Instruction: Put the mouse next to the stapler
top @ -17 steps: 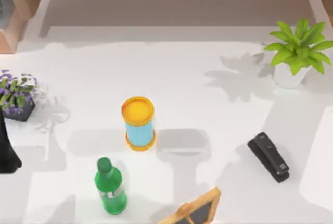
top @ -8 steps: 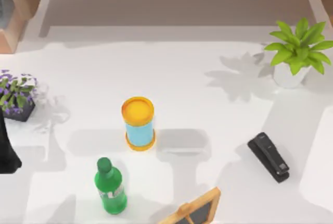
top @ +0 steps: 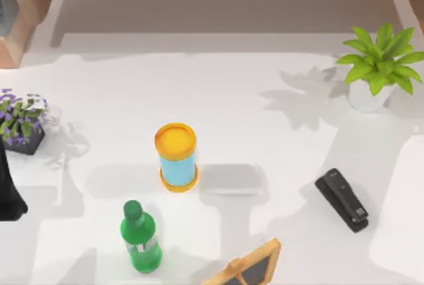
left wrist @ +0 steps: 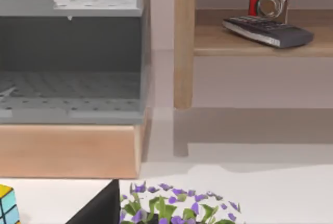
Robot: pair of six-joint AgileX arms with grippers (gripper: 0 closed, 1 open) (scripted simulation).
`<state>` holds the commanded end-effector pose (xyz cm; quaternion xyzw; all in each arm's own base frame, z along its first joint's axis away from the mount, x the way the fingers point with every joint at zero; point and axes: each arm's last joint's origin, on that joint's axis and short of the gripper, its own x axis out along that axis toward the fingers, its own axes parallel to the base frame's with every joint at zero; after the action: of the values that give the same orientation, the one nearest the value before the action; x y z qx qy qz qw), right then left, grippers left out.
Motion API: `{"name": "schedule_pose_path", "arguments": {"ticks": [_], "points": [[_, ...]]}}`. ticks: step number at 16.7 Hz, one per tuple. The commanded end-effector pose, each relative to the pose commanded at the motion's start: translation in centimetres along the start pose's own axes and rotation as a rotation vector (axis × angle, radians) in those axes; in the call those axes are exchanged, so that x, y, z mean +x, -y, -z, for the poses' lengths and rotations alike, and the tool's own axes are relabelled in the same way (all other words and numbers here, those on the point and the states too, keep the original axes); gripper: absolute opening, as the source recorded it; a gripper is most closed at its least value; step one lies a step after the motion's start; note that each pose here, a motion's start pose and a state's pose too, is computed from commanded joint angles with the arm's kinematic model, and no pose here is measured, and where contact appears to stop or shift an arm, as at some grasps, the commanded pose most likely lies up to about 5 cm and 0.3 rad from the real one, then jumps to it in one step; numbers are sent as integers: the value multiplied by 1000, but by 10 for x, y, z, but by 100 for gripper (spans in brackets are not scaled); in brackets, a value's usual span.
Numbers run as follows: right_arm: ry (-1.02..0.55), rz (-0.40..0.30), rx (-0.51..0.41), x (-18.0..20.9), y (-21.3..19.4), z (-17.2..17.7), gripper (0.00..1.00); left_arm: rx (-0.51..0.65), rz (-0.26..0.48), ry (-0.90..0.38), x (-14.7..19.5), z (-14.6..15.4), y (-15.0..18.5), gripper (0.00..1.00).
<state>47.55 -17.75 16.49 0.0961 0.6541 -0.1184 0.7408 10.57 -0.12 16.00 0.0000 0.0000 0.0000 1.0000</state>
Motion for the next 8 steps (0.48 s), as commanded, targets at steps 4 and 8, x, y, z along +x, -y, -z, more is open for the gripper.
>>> {"name": "schedule_pose_path", "arguments": {"ticks": [4, 8], "points": [[45, 19, -4, -37, -1, 11, 0, 0, 0, 0, 0, 0, 0, 100], [134, 26, -24, -82, -20, 28, 0, 0, 0, 0, 0, 0, 0, 100]]}}
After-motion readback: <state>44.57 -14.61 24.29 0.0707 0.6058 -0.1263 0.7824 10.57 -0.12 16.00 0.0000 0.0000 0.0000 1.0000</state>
